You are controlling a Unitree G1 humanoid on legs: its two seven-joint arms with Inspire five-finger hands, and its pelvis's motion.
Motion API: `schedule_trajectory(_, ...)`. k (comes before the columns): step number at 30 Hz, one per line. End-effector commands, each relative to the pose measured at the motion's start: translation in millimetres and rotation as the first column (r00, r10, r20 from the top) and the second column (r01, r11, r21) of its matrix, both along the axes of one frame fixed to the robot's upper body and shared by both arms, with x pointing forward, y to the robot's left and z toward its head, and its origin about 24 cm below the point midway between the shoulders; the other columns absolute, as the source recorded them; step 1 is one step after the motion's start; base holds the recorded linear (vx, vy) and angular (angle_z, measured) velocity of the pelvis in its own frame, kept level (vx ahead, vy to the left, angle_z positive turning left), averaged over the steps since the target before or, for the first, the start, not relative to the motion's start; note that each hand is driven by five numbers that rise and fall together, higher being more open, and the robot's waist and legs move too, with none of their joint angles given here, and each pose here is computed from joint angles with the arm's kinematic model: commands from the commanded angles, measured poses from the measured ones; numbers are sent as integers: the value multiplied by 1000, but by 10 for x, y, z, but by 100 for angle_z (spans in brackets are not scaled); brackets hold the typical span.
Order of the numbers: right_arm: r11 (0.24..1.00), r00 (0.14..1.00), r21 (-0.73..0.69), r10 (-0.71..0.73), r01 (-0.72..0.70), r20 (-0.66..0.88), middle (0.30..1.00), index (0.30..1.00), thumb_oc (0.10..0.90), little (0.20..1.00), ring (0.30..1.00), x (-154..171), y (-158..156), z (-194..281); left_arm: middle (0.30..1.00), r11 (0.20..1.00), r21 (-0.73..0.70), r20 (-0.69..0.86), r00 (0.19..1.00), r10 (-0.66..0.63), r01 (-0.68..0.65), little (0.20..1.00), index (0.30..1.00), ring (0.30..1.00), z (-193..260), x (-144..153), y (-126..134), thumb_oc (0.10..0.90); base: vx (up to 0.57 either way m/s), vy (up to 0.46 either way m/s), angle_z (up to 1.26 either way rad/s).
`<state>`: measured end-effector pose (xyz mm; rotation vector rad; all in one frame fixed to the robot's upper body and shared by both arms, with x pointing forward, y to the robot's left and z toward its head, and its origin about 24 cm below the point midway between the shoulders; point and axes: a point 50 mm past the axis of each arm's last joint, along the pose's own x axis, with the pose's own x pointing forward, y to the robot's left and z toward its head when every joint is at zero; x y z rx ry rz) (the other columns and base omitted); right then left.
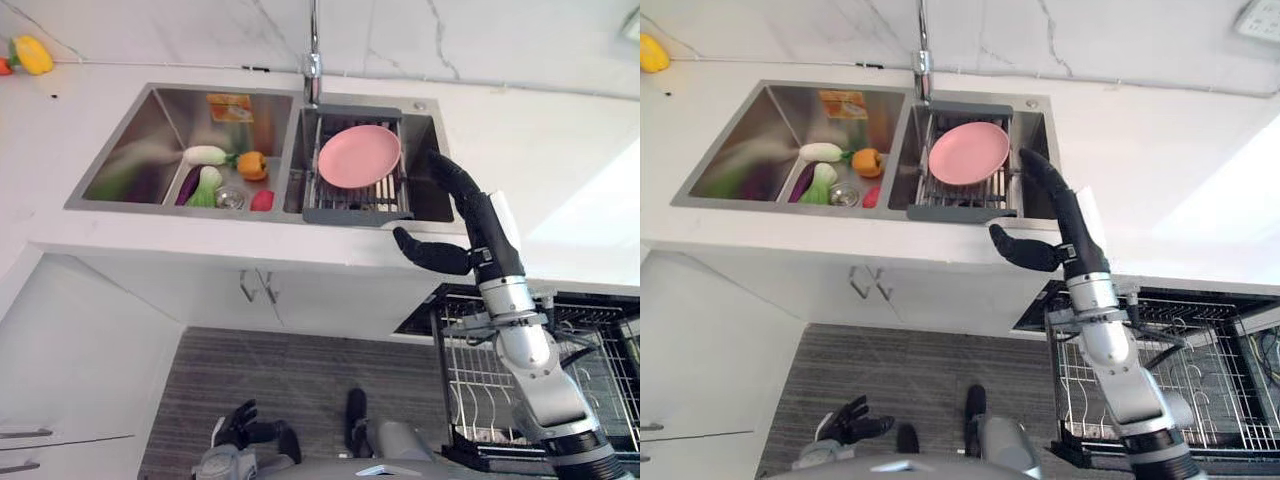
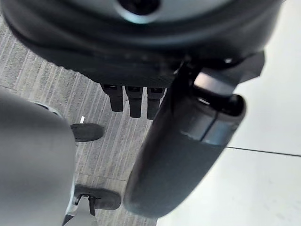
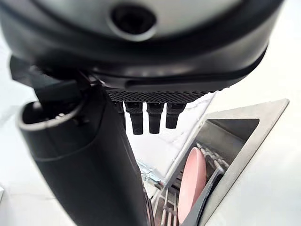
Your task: Place the dishes in the dishwasher.
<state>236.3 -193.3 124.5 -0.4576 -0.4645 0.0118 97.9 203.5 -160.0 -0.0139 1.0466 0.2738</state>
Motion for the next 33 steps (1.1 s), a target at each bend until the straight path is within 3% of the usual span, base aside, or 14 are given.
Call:
schedule_trajectory(1,1000,928,2,21,-23,373,900,900,800,900,900,-139,5,637,900,999,40,-53,998,28,-26,900,900,900,-43,-274,87,800,149,-91,6)
schedule_trajectory(9,993,919,-11,113,-118,378,900,900,800,900,900,-150,61,672,900,997,56,-91,994,66,-62,900,900,900,-71,-429,77,800,90,-93,11)
schedule_trajectory(14,993,923,-54,115,-102,366,900,900,800,900,900,-152,-28,702,900,988,85,-23,991,131,-129,900,900,900,-21,-333,161,800,78,-46,22)
schedule_trajectory(18,994,924,-33,105,-100,369,900,900,800,900,900,-184,-30,699,900,989,75,-70,989,131,-126,900,900,900,-56,-424,136,800,167,97,-1)
schedule_trajectory(31,984,938,110,96,-140,333,900,900,800,900,900,-206,34,526,900,991,122,-86,995,-45,55,900,900,900,-36,-343,171,800,95,134,-6)
schedule_trajectory(32,979,944,134,101,-150,315,900,900,800,900,900,-201,34,490,900,988,131,-88,993,-74,85,900,900,900,-30,-323,180,800,32,238,4)
schedule_trajectory(33,968,945,181,110,-171,307,900,900,800,900,900,-192,54,466,900,966,169,-76,980,-186,196,900,900,900,8,-176,211,800,57,285,6)
